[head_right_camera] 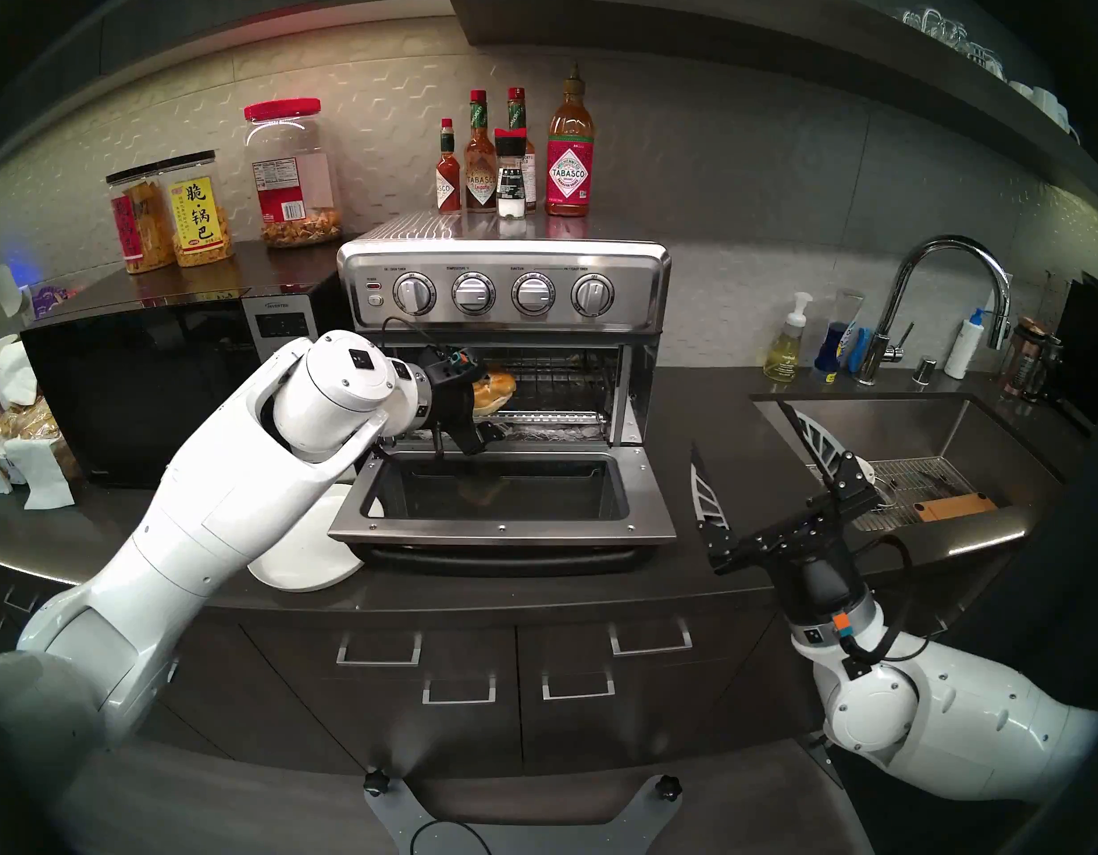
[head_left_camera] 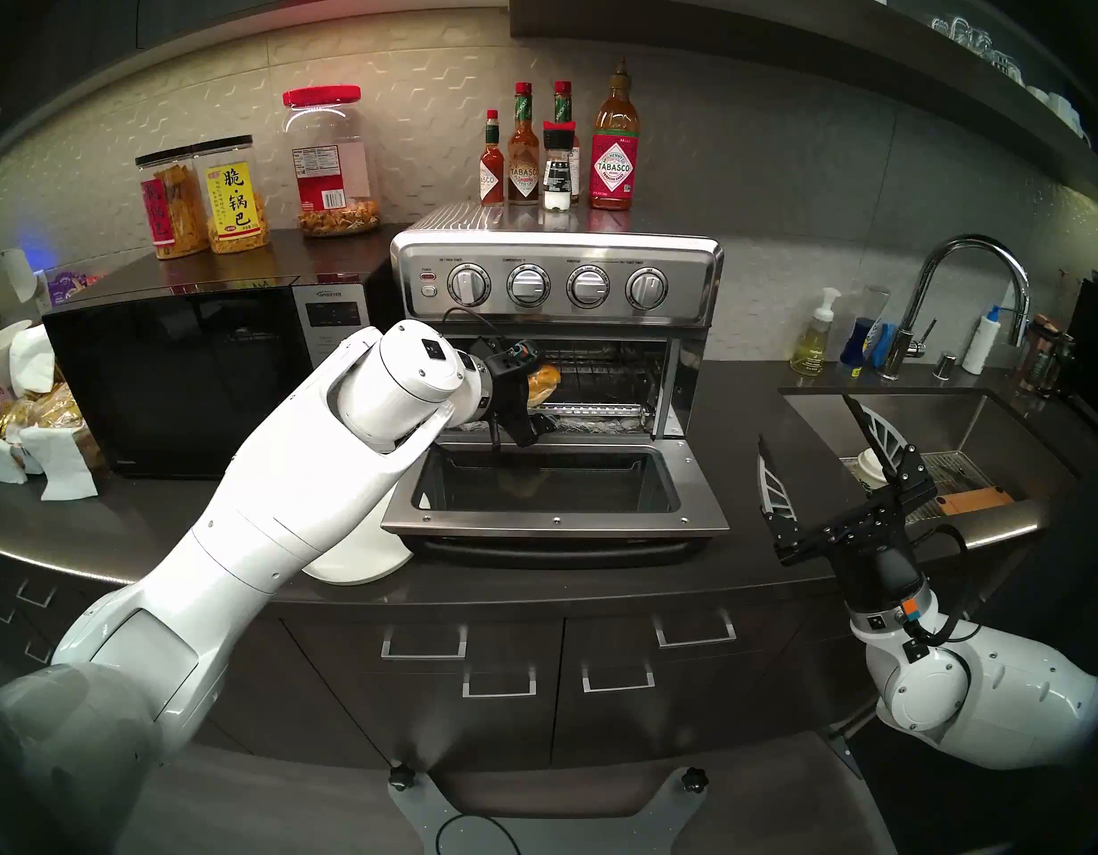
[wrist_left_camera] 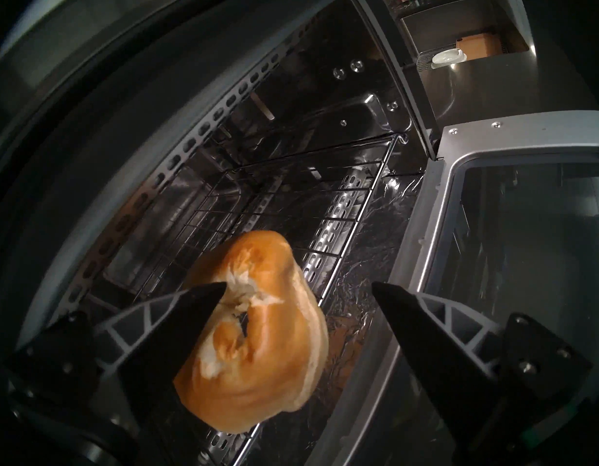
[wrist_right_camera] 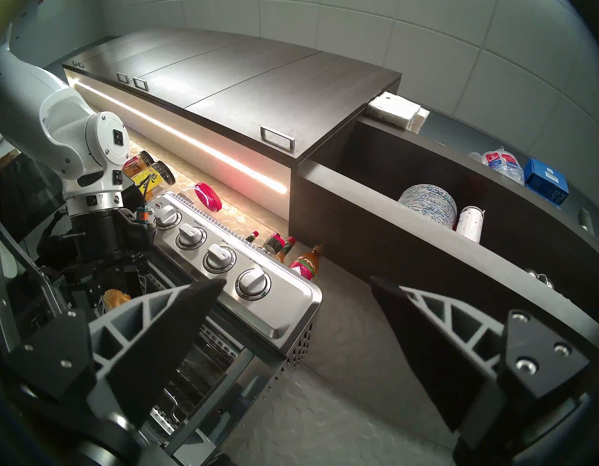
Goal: Open the oven and place the bagel inside on the rack
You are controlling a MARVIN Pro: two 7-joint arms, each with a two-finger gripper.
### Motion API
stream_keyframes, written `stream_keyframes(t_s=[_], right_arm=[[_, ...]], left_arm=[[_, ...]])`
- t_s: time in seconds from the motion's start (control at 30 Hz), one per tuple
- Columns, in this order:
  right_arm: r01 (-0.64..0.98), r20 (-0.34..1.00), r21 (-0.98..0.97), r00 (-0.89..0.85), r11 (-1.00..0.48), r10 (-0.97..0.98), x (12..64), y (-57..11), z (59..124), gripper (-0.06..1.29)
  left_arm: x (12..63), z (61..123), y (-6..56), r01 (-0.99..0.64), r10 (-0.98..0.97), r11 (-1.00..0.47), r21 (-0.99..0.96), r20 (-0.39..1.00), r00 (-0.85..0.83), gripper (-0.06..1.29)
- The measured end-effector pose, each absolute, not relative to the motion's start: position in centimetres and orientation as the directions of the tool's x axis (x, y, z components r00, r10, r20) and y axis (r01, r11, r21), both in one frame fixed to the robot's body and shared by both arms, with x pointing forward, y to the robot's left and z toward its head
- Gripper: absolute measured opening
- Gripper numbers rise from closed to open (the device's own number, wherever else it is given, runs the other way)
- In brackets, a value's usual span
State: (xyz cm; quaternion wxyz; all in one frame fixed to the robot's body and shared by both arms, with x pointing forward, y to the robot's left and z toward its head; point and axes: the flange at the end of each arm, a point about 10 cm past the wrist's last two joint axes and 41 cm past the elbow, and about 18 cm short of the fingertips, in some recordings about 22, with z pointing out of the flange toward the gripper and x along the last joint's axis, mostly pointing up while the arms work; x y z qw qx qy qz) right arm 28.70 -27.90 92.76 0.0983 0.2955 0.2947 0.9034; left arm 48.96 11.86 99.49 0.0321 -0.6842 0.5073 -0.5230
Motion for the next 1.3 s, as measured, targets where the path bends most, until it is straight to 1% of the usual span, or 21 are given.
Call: stream_keyframes(t_s=[0.2, 0.67, 0.8, 1.03, 1.3], right_arm=[[-0.004, 0.476, 0.591, -0.806, -0.807, 0.352, 28.7, -27.9, 92.8, 1.24], [-0.004, 0.476, 0.591, -0.806, -0.807, 0.352, 28.7, -27.9, 92.8, 1.24], [-0.004, 0.476, 0.591, -0.806, -0.807, 0.352, 28.7, -27.9, 92.8, 1.24], [-0.004, 0.476, 0.591, -0.806, -0.807, 0.352, 28.7, -27.9, 92.8, 1.24], [-0.003, 0.476, 0.591, -0.806, -0.807, 0.352, 28.7, -27.9, 92.8, 1.24]], left_arm=[[48.8, 99.4, 11.7, -0.646, -0.733, -0.484, -0.591, 0.676, -0.069, 1.19], [47.5, 100.6, 11.0, -0.605, -0.744, -0.468, -0.644, 0.657, -0.124, 1.19], [46.9, 101.0, 10.8, -0.591, -0.746, -0.463, -0.66, 0.651, -0.143, 1.17], [44.8, 102.6, 10.6, -0.552, -0.734, -0.471, -0.688, 0.653, -0.187, 1.17], [41.8, 102.4, 11.0, -0.572, -0.709, -0.502, -0.648, 0.687, -0.156, 1.19]])
